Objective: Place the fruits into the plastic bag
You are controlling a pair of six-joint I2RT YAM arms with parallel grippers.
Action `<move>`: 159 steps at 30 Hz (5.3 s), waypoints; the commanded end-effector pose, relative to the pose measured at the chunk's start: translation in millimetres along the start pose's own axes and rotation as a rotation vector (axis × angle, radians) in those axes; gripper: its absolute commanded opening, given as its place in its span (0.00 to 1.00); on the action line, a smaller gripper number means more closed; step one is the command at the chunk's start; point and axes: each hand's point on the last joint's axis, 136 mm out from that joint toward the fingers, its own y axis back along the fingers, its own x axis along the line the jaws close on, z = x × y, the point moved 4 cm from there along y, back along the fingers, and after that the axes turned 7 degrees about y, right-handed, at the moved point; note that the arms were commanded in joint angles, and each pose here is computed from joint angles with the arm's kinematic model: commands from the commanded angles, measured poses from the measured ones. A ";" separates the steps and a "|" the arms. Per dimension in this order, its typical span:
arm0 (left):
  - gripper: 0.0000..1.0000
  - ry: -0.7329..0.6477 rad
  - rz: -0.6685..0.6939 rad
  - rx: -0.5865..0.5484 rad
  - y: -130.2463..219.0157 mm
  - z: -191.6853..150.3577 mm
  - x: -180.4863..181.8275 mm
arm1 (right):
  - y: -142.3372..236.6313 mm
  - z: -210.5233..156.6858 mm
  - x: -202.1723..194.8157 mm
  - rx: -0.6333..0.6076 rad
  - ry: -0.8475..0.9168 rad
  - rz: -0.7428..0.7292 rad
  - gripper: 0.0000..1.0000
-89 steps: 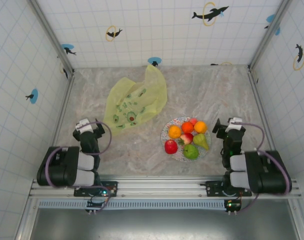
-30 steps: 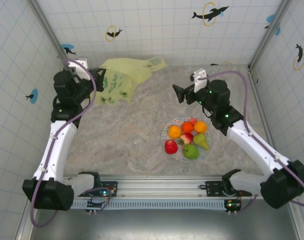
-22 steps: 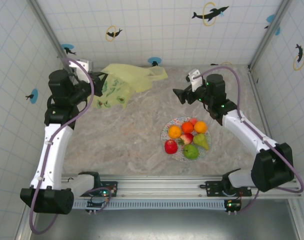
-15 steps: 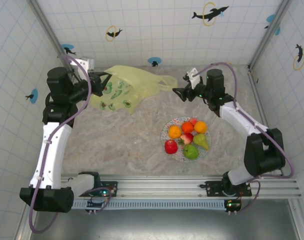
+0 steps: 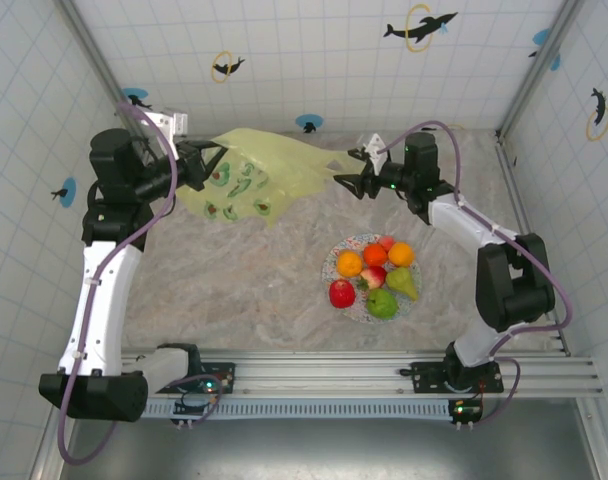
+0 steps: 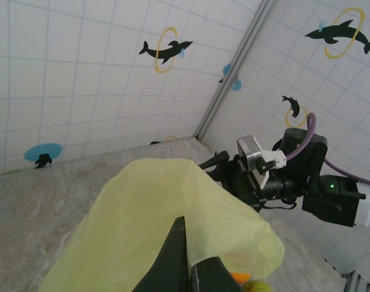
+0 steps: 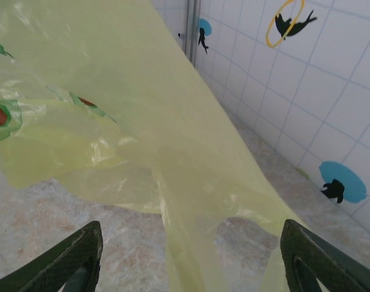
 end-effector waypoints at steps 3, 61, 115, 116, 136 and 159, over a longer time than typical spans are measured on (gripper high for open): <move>0.00 -0.004 -0.051 0.019 0.1 0.0 -9.5 | 11.1 35.1 -0.9 -0.099 0.119 -0.026 0.81; 0.95 0.256 0.834 -0.021 28.1 -128.7 155.2 | -93.1 -52.0 125.4 -0.094 -1.347 -0.029 0.00; 0.00 0.219 0.198 0.307 -58.7 -121.2 93.5 | -25.7 -106.3 131.9 0.248 -0.662 -0.337 0.04; 0.00 0.224 0.181 0.311 -59.4 -122.9 92.1 | -24.8 -105.3 134.5 0.261 -0.620 -0.324 0.07; 0.00 0.237 0.119 0.365 -60.1 -161.6 98.1 | 0.8 -62.8 103.9 0.365 0.000 -0.651 0.77; 0.00 0.389 0.163 0.358 -65.1 -188.5 116.2 | 10.1 -66.4 106.9 0.218 -0.755 -0.226 0.74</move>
